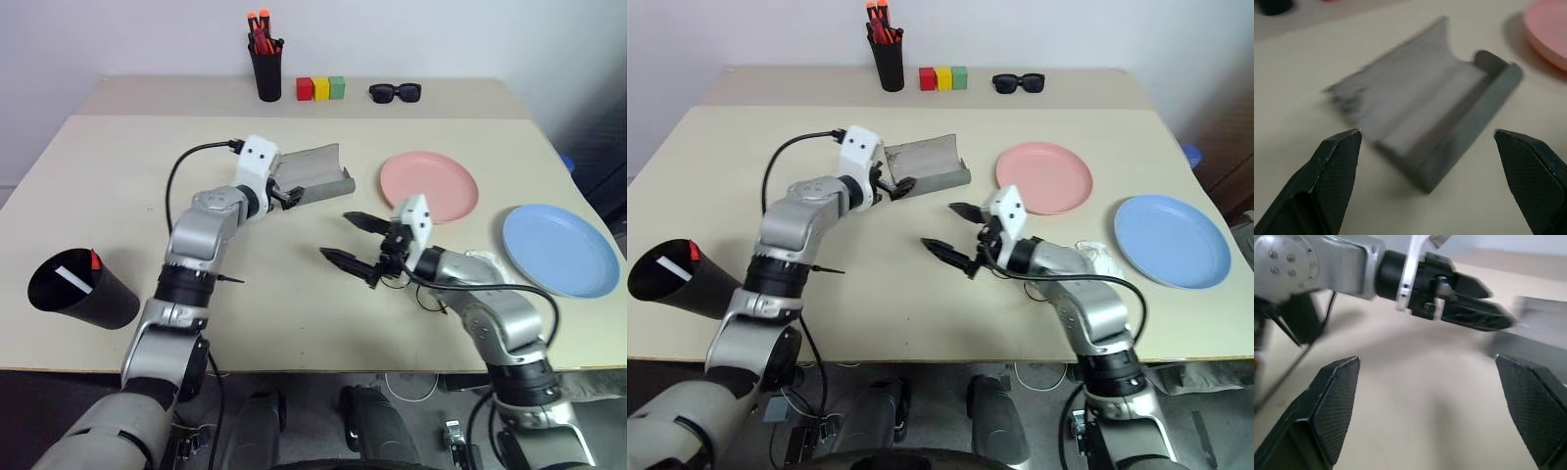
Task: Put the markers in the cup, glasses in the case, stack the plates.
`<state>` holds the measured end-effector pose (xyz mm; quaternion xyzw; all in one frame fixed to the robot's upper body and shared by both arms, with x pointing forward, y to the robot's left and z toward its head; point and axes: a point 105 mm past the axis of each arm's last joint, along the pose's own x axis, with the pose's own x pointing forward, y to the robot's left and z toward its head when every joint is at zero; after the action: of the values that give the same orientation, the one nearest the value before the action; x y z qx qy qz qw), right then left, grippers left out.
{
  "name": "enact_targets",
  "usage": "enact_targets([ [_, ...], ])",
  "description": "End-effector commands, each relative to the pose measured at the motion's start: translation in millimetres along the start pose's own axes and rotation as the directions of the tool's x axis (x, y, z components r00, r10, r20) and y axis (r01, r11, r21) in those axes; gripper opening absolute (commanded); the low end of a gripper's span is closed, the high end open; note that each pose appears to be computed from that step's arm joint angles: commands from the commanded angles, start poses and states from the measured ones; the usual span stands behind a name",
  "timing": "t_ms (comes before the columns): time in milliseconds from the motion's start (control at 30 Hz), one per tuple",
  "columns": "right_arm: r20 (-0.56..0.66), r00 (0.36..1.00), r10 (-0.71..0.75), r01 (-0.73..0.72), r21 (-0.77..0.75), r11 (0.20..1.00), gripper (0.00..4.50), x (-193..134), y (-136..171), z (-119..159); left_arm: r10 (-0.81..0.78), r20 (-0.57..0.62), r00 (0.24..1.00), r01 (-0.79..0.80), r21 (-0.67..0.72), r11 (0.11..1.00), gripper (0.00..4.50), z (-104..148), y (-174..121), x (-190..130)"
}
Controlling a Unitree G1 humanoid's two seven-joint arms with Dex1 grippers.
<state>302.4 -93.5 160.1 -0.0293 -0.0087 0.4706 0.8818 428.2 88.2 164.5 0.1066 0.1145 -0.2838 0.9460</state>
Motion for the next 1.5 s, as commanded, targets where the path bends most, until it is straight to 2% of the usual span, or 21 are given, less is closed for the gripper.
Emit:
enact_targets([
  [33, -0.017, 0.997, -0.079, 0.077, -0.086, 0.993, 4.5, -26.5, -4.3, 8.1, -0.102, -0.015, 0.995, 0.103, 0.112, 0.988, 4.45, 5.4, -7.3, 17.4],
  [200, -0.056, 0.981, -0.184, 0.178, -0.1, 0.979, 4.5, -52.2, -7.4, -0.2, -0.194, -0.106, 0.975, 0.207, 0.132, 0.969, 4.45, -5.4, -14.5, 32.2],
  [233, -0.057, 0.978, -0.202, 0.195, -0.098, 0.976, 4.5, -55.5, -6.7, -0.8, -0.191, -0.117, 0.975, 0.206, 0.139, 0.969, 4.21, -7.0, -13.5, 33.8],
  [300, -0.059, 0.971, -0.23, 0.224, -0.094, 0.97, 4.5, -60.8, -4.8, -2.4, -0.188, -0.126, 0.974, 0.206, 0.154, 0.966, 3.64, -8.6, -12.0, 35.7],
  [533, -0.098, 0.958, -0.269, 0.261, -0.086, 0.961, 4.5, -72.2, 2.0, -12.0, -0.239, -0.092, 0.967, 0.253, 0.176, 0.951, 0.12, -8.9, -16.7, 36.3],
  [567, -0.1, 0.958, -0.27, 0.262, -0.086, 0.961, 4.5, -73.0, 2.3, -12.4, -0.264, -0.079, 0.961, 0.275, 0.196, 0.941, 0.01, -8.0, -18.8, 34.9],
  [700, -0.115, 0.957, -0.268, 0.259, -0.091, 0.962, 4.5, -73.7, 1.1, -13.5, -0.413, -0.017, 0.911, 0.402, 0.269, 0.875, 0.01, -4.3, -23.2, 14.2],
  [800, -0.126, 0.959, -0.253, 0.244, -0.081, 0.966, 4.5, -71.1, 0.3, -14.4, -0.613, -0.059, 0.788, 0.585, 0.38, 0.716, 0.01, -16.4, -38.8, -29.6],
  [867, -0.134, 0.961, -0.243, 0.235, -0.076, 0.969, 4.5, -69.9, -0.3, -15.6, -0.676, -0.105, 0.729, 0.653, 0.401, 0.642, 0.01, -24.8, -46.7, -51.9],
  [1000, -0.148, 0.964, -0.223, 0.215, -0.07, 0.974, 4.5, -65.2, -4.2, -17.0, -0.645, -0.206, 0.736, 0.67, 0.362, 0.648, 0.01, -40.3, -45.5, -69.7],
  [1133, -0.157, 0.966, -0.207, 0.199, -0.066, 0.978, 4.5, -61.5, -8.2, -16.9, -0.636, -0.219, 0.74, 0.669, 0.343, 0.66, 0.01, -42.2, -49.3, -73.2],
  [1233, -0.18, 0.962, -0.204, 0.194, -0.072, 0.978, 4.5, -61.6, -11.0, -19.1, -0.607, -0.213, 0.765, 0.64, 0.345, 0.686, 0.92, -42.6, -46.5, -69.7],
  [1333, -0.233, 0.949, -0.213, 0.196, -0.096, 0.976, 4.5, -67.7, -17.3, -22.8, -0.571, -0.163, 0.805, 0.58, 0.418, 0.699, 2.37, -36.2, -43.6, -65.5],
  [1500, -0.323, 0.912, -0.251, 0.193, -0.2, 0.961, 4.5, -80.8, -32.7, -19.4, -0.544, -0.025, 0.839, 0.492, 0.462, 0.738, 2.37, -17.9, -45.9, -65.8],
])
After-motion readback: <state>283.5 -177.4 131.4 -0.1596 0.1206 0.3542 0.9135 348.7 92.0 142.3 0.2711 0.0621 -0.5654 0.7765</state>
